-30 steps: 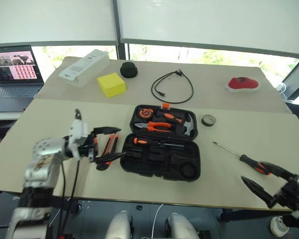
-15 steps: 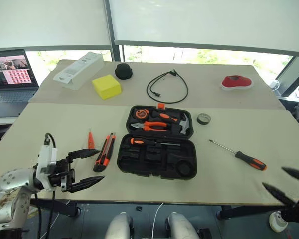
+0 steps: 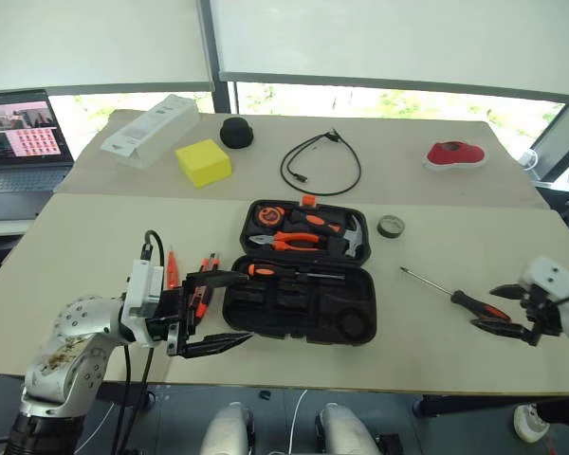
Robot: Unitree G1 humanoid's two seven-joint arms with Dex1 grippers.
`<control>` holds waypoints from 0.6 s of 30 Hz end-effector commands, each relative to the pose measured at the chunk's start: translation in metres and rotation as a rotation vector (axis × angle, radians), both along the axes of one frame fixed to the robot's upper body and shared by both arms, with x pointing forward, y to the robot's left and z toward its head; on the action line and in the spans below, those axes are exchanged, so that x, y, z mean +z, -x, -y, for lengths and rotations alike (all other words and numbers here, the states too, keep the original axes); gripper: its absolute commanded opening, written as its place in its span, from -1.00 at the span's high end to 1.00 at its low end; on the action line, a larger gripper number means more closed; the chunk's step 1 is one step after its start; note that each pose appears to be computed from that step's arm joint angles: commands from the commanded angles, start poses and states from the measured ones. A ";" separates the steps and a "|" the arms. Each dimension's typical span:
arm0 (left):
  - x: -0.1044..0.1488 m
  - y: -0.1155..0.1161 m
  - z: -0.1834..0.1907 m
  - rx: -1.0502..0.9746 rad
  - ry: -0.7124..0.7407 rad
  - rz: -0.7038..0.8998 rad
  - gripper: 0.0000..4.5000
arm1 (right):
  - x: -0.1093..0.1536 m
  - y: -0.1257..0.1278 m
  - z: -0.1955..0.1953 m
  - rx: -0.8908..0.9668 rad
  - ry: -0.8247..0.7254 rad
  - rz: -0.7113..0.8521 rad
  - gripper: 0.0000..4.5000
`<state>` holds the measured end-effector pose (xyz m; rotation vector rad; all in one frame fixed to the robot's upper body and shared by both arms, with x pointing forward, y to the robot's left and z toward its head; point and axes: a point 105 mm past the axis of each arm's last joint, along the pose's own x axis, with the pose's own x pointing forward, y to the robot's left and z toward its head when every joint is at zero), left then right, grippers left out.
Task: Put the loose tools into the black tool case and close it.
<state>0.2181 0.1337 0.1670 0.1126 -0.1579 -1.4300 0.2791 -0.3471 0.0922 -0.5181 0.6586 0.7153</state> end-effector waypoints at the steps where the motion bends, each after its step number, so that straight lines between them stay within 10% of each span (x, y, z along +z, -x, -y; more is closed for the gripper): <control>1: 0.006 0.003 0.003 -0.018 0.000 0.025 -1.00 | 0.001 -0.004 -0.002 0.032 0.004 0.001 -0.34; 7: 0.006 0.001 -0.001 -0.004 -0.014 0.026 -1.00 | 0.009 0.001 0.002 0.050 0.005 0.003 0.55; 18: 0.002 -0.008 -0.037 0.197 -0.017 0.025 -1.00 | 0.103 0.004 -0.105 0.479 -0.256 0.236 0.58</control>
